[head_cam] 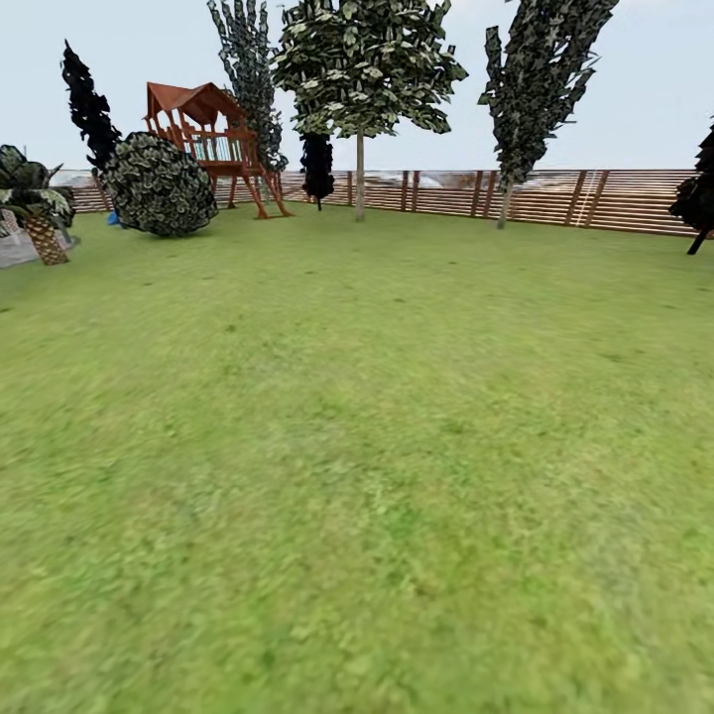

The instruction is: Take the three Easter eggs out of the wicker basket on the lawn in the garden, then place them on the lawn next to a single tree (choose any tree) so that all three eggs are next to the same tree and none are left in the basket.

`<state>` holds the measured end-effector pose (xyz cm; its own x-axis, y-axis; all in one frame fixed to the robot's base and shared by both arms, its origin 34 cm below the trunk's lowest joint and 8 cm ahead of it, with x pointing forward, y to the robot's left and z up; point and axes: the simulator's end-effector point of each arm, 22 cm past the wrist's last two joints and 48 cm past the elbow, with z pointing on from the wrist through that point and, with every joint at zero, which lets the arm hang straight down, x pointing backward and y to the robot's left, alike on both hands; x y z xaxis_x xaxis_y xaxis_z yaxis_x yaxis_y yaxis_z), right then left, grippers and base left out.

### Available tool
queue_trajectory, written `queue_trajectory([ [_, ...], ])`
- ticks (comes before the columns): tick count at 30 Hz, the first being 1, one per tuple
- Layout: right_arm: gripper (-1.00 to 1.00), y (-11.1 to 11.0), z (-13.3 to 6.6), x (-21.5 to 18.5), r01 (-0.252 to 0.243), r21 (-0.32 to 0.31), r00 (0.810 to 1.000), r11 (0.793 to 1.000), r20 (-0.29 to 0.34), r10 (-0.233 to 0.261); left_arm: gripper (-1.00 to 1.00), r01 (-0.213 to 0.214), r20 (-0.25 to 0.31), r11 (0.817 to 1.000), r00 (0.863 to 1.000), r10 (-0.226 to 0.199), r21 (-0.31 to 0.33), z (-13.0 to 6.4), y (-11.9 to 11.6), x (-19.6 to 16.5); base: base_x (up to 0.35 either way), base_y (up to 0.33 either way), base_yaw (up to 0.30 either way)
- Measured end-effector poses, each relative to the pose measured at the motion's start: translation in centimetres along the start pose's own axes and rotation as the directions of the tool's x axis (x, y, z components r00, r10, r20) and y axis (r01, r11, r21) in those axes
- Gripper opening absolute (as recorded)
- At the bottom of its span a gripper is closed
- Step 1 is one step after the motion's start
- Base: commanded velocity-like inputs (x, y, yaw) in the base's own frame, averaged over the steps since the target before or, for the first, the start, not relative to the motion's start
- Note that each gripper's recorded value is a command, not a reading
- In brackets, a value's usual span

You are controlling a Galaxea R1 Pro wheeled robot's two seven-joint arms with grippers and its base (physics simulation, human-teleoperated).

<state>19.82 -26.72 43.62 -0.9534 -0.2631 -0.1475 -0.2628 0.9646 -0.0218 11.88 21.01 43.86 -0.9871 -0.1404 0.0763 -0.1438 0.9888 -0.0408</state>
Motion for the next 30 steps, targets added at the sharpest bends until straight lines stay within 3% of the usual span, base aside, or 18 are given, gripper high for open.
queue_trajectory([
  [23, 1.0, 0.07, 0.01, -0.11, -0.001, 0.0, 1.0, 1.0, 0.003, 0.001, 1.0, 0.001, 0.0, 1.0, 1.0, -0.001, -0.001, 0.0, 0.08, 0.02, 0.338, 0.0, 0.0],
  [30, 1.0, 0.07, 0.01, -0.12, -0.002, 0.0, 1.0, 1.0, 0.003, 0.002, 1.0, 0.025, 0.0, 1.0, 1.0, -0.025, -0.004, 0.0, 0.21, 0.01, 0.338, 0.0, 0.0],
])
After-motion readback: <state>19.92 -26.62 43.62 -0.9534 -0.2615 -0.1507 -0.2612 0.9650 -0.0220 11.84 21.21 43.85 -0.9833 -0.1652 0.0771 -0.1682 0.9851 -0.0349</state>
